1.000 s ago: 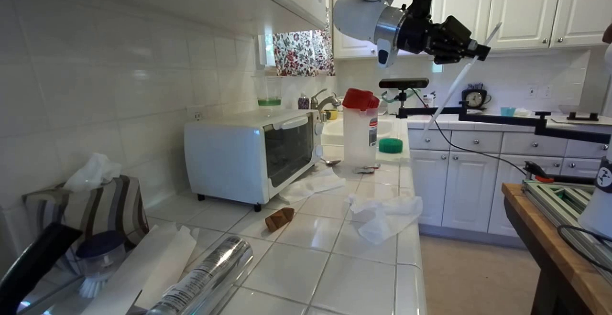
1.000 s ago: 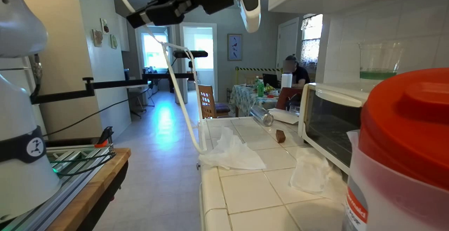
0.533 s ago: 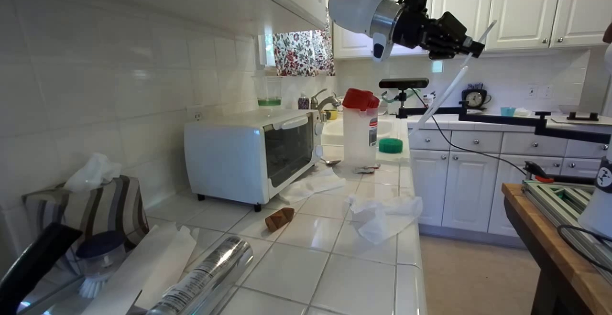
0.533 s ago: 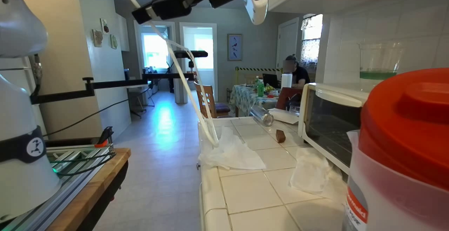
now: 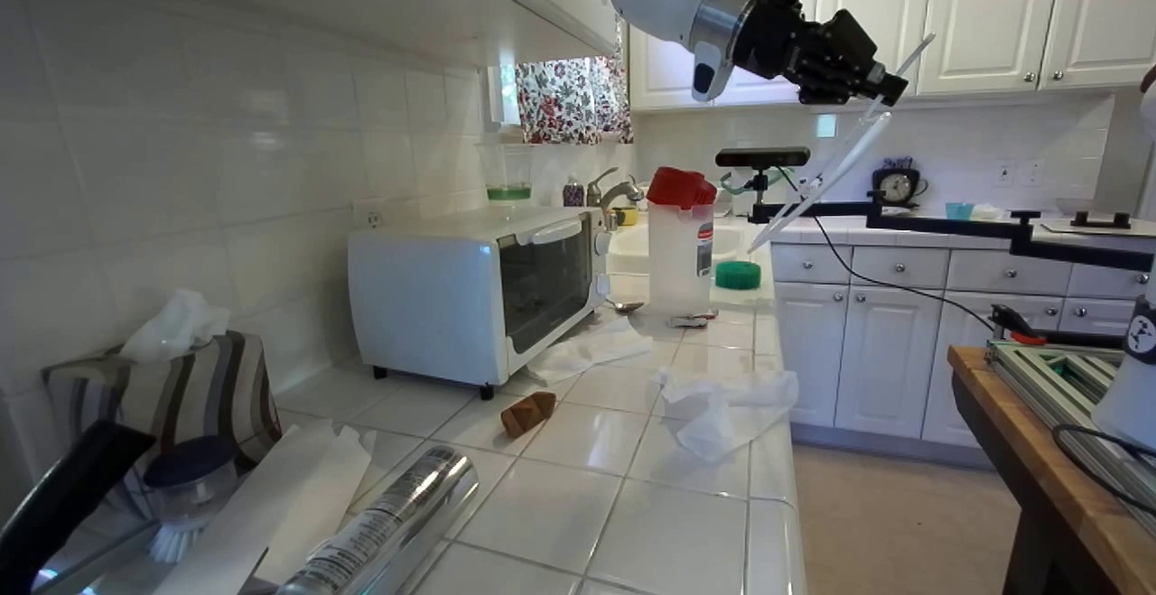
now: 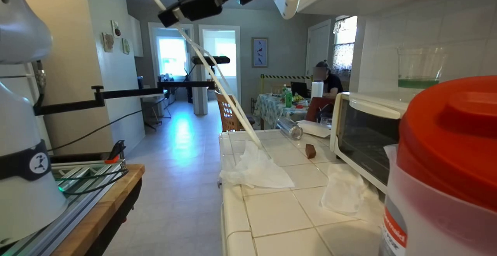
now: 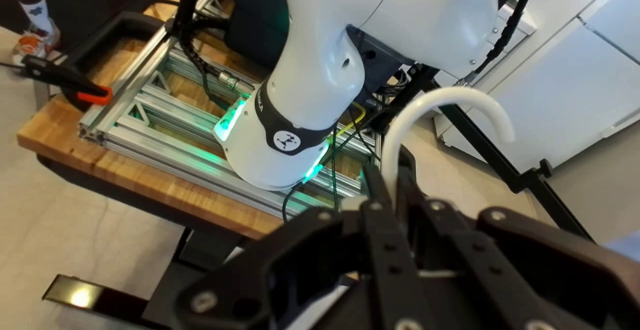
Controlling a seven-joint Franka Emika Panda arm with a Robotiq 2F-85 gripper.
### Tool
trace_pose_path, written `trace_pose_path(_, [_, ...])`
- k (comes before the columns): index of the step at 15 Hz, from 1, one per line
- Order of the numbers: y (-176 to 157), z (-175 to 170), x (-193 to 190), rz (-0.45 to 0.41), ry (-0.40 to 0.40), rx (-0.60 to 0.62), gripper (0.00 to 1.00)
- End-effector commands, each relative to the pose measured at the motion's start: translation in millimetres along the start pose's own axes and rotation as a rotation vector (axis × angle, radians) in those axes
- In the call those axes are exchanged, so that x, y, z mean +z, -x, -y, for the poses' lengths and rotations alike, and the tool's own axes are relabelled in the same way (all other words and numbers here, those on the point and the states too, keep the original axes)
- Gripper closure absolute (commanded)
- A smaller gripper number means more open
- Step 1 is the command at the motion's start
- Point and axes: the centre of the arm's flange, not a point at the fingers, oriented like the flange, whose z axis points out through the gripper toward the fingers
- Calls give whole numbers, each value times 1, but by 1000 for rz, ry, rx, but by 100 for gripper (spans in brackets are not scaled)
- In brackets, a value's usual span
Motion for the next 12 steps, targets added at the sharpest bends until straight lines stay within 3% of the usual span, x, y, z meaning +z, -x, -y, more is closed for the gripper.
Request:
trace_pose_path(1, [-8,12,14,-88,49,-24,98])
trace_pose_path(8, [-32,10,30,-300,90,-59,98])
trace_pose_path(12, [-51,4,55,-348,78,-62,98])
